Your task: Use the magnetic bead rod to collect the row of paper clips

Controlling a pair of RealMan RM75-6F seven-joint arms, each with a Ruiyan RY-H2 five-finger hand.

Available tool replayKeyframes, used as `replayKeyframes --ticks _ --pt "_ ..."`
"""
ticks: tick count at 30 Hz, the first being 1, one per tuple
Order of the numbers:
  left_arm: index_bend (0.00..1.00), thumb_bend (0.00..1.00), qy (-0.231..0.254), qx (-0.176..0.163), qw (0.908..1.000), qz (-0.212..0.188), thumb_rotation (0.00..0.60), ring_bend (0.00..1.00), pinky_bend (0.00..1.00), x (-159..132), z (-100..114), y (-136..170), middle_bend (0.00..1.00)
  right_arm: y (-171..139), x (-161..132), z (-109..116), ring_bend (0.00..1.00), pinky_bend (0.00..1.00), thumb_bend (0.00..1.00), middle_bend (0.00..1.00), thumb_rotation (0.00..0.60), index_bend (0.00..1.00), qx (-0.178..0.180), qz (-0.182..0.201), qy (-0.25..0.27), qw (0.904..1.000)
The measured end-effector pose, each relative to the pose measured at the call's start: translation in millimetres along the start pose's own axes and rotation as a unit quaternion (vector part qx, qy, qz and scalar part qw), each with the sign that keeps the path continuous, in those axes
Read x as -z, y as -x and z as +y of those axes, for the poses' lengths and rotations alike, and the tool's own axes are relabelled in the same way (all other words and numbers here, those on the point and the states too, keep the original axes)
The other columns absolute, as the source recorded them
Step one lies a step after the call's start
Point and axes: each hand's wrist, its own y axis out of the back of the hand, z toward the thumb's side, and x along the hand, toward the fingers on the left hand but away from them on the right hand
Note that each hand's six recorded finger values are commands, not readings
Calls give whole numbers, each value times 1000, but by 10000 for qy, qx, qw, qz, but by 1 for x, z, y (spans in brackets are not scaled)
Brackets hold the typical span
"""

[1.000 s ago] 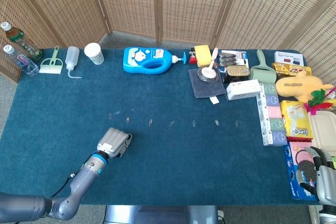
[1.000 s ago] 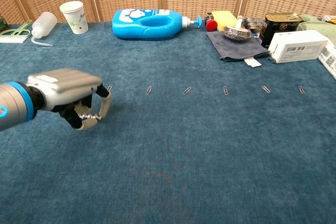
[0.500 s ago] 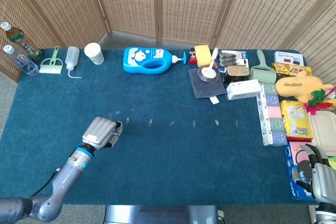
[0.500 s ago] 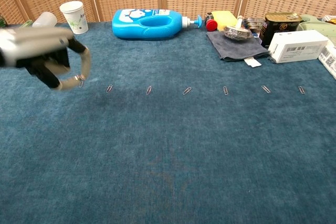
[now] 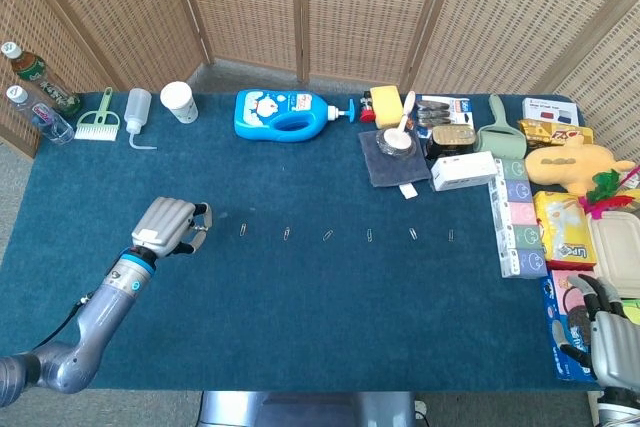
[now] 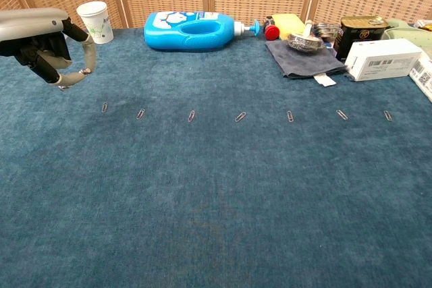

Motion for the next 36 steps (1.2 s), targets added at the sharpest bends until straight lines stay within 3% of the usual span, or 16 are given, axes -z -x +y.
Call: replayKeyframes --ticks 14,25,36 --pt "591 469 226 340 9991 101 600 1000 1000 17 -28 -44 1000 -3 0 0 93 410 394 193 600 200 10 -153 -54 9999" --pt "591 469 410 510 9978 111 600 1000 1000 12 -51 -71 1000 -5 0 2 93 410 394 198 600 205 5 -264 -95 9996" --pt "590 469 525 421 9977 -48 600 1000 1000 4 -45 -75 1000 -4 -1 1 93 410 394 198 600 205 3 -275 -103 9996"
